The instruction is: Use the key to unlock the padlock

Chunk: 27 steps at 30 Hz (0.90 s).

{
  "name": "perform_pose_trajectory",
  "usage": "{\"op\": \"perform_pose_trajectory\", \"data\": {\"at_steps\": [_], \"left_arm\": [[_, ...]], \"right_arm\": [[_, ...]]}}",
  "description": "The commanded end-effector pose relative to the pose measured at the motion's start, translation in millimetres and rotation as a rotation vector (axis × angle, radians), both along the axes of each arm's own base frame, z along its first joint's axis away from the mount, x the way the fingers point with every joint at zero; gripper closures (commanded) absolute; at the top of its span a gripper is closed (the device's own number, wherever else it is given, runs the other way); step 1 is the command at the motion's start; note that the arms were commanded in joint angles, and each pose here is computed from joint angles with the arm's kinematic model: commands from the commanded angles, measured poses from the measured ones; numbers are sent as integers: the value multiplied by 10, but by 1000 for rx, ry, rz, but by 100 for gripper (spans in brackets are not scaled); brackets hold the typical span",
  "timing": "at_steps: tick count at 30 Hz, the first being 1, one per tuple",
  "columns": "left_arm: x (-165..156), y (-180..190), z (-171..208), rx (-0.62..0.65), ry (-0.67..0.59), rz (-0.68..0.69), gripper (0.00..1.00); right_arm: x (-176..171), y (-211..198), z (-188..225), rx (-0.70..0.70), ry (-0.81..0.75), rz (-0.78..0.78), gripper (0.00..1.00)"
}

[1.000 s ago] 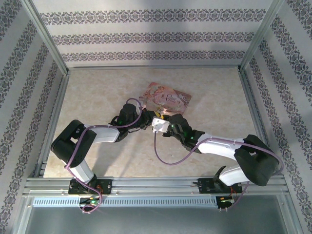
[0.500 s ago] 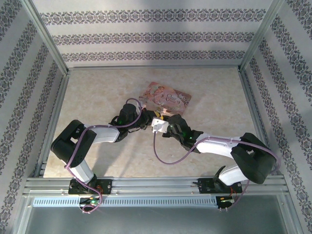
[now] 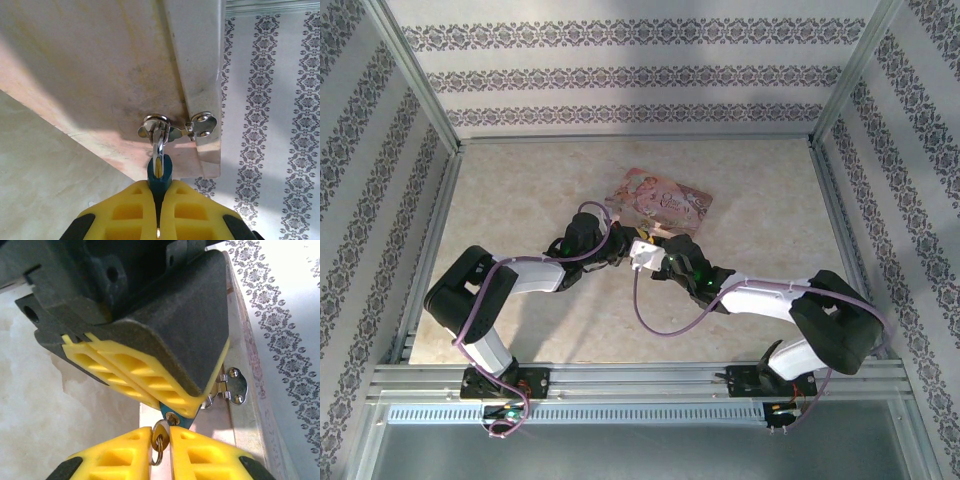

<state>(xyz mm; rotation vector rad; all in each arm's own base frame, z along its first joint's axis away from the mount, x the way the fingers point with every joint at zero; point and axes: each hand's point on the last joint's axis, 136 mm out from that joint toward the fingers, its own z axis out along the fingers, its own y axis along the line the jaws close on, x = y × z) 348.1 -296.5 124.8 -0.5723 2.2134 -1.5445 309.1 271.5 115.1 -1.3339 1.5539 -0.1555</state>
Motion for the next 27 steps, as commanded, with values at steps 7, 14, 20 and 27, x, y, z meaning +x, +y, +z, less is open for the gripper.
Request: {"op": "perform_pose_trajectory", "data": {"at_steps": [7,14,20,27], "left_arm": [[-6,-133,368,-76,-99,-33,100],[4,-138,365,-76,-98,-31,100],[-5,-157,366,-76,-99,-38,100],[-2,-165,306,-71,-89,-37,100]], "right_arm": [[87,-66,-6,60,-15,-92,94],[128,-96,139,193,-35,-184,100],[104,-41,201,298,-7,-216,100],[50,3,227,535,104,-269,100]]}}
